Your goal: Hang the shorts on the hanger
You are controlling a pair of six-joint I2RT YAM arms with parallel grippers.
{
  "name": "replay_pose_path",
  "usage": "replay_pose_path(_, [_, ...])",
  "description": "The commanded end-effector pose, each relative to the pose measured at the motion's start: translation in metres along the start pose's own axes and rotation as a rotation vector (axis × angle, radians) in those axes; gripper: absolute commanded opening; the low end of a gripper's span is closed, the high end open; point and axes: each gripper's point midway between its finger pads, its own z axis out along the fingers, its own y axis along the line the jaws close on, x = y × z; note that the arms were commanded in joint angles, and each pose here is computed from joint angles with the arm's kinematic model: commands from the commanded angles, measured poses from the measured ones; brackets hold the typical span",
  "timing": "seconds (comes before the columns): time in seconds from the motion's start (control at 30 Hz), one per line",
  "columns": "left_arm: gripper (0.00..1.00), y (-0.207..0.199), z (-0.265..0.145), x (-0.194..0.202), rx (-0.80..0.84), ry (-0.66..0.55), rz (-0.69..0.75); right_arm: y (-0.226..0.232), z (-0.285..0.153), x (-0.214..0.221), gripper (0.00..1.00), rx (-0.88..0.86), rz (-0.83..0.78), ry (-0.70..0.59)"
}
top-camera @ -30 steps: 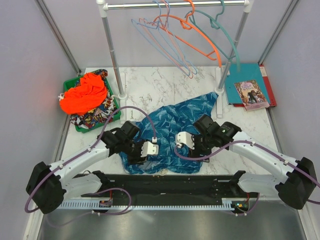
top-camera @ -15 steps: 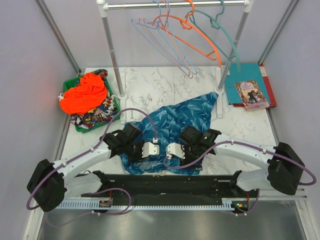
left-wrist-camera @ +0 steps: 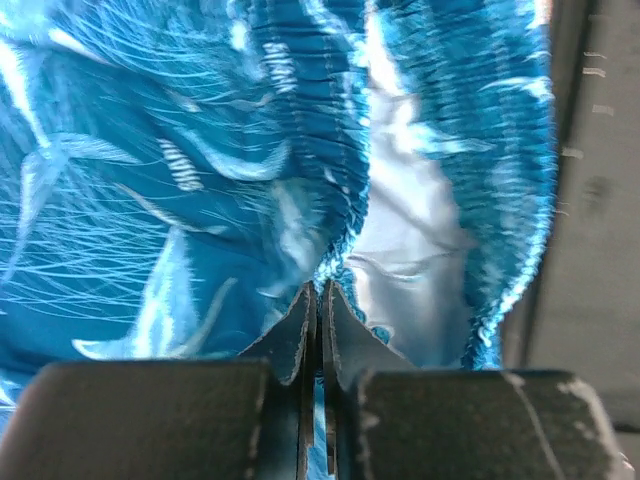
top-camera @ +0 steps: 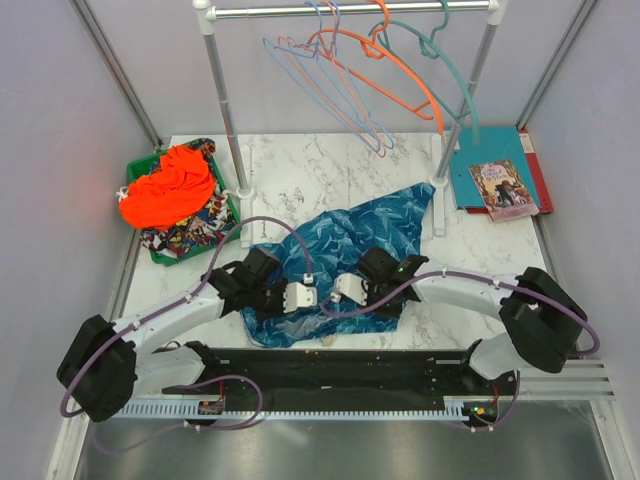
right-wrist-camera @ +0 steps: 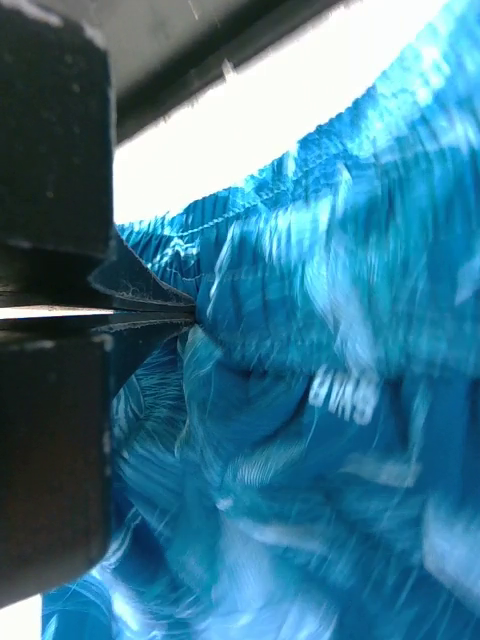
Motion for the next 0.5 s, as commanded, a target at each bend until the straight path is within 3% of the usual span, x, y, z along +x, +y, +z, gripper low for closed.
replay_pose_path(0.0, [0.02,0.062,-0.002,-0.009,-0.192,-0.037,-0.015,-0.073,-0.006,-0.012,0.0,0.136,0.183,-0.079])
replay_pose_path(0.13, [0.02,0.114,-0.037,-0.047,-0.344,-0.166,-0.042,-0.098,-0.04,-0.023,0.0,0.122,0.284,-0.169])
replay_pose_path(0.27, [0.02,0.115,-0.067,-0.081,-0.367,-0.274,0.052,-0.086,-0.081,-0.05,0.0,0.051,0.279,-0.302])
replay_pose_path(0.37, [0.02,0.115,-0.067,-0.079,-0.376,-0.261,0.074,-0.079,-0.083,-0.054,0.0,0.017,0.291,-0.321])
replay_pose_path(0.47, [0.02,0.119,-0.046,-0.056,-0.364,-0.17,0.044,-0.088,-0.064,-0.05,0.0,0.015,0.311,-0.271])
